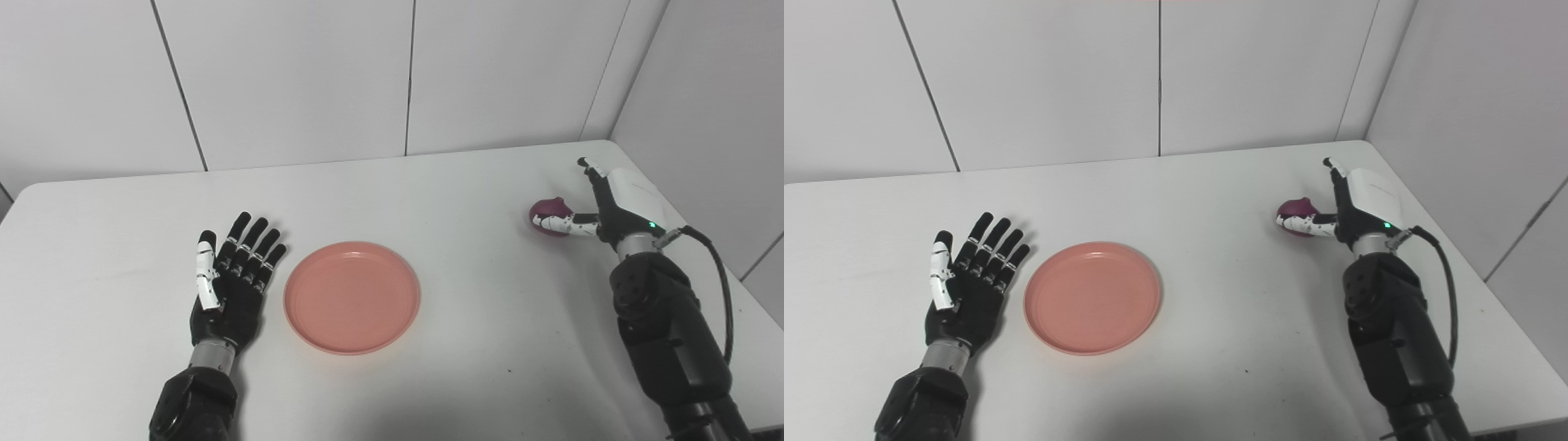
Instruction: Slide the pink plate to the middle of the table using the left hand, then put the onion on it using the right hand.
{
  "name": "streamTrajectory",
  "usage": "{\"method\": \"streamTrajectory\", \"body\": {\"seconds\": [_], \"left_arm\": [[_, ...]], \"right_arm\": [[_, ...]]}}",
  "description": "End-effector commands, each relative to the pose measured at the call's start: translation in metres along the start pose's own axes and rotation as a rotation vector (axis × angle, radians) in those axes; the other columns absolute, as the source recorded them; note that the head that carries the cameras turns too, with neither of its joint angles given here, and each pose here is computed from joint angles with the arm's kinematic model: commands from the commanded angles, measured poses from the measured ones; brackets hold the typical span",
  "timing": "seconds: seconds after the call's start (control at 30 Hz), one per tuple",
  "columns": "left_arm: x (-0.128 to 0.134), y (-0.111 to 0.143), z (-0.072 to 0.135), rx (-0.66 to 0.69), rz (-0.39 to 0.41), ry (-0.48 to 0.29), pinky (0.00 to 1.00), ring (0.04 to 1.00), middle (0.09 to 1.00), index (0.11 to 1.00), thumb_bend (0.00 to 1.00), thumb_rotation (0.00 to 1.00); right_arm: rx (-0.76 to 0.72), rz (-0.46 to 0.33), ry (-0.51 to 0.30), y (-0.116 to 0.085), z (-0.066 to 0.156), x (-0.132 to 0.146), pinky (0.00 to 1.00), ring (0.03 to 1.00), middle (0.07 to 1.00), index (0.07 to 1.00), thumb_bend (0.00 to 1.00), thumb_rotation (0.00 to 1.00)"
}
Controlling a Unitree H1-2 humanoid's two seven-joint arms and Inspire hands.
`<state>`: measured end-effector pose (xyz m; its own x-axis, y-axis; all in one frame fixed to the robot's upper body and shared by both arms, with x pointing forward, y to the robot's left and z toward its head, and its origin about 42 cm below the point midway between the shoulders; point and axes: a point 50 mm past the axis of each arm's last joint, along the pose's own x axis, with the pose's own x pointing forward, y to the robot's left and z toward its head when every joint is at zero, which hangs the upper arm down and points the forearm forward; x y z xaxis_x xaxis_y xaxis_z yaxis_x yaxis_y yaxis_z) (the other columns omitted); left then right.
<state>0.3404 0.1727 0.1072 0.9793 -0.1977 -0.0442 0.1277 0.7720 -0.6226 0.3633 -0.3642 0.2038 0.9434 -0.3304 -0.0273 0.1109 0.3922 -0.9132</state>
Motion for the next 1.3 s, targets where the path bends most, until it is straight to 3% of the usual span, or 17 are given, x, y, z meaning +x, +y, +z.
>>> {"method": "streamTrajectory", "body": {"seconds": [0.0,0.37,1.27], "left_arm": [[-0.007,0.012,-0.007,0.017,0.061,0.034,0.88,0.872,0.88,0.874,0.39,1.0],[-0.008,0.014,-0.008,0.007,0.059,0.033,0.89,0.877,0.882,0.877,0.39,1.0],[-0.011,0.014,-0.008,0.006,0.064,0.039,0.89,0.877,0.889,0.883,0.38,1.0]], "right_arm": [[0.005,-0.095,-0.039,-0.026,0.015,0.014,0.65,0.808,0.883,0.9,1.0,0.51],[-0.023,-0.04,-0.041,-0.016,0.016,0.019,0.65,0.801,0.884,0.902,1.0,0.46],[-0.072,-0.009,-0.038,-0.011,0.013,0.029,0.64,0.818,0.889,0.894,0.97,0.33]]}}
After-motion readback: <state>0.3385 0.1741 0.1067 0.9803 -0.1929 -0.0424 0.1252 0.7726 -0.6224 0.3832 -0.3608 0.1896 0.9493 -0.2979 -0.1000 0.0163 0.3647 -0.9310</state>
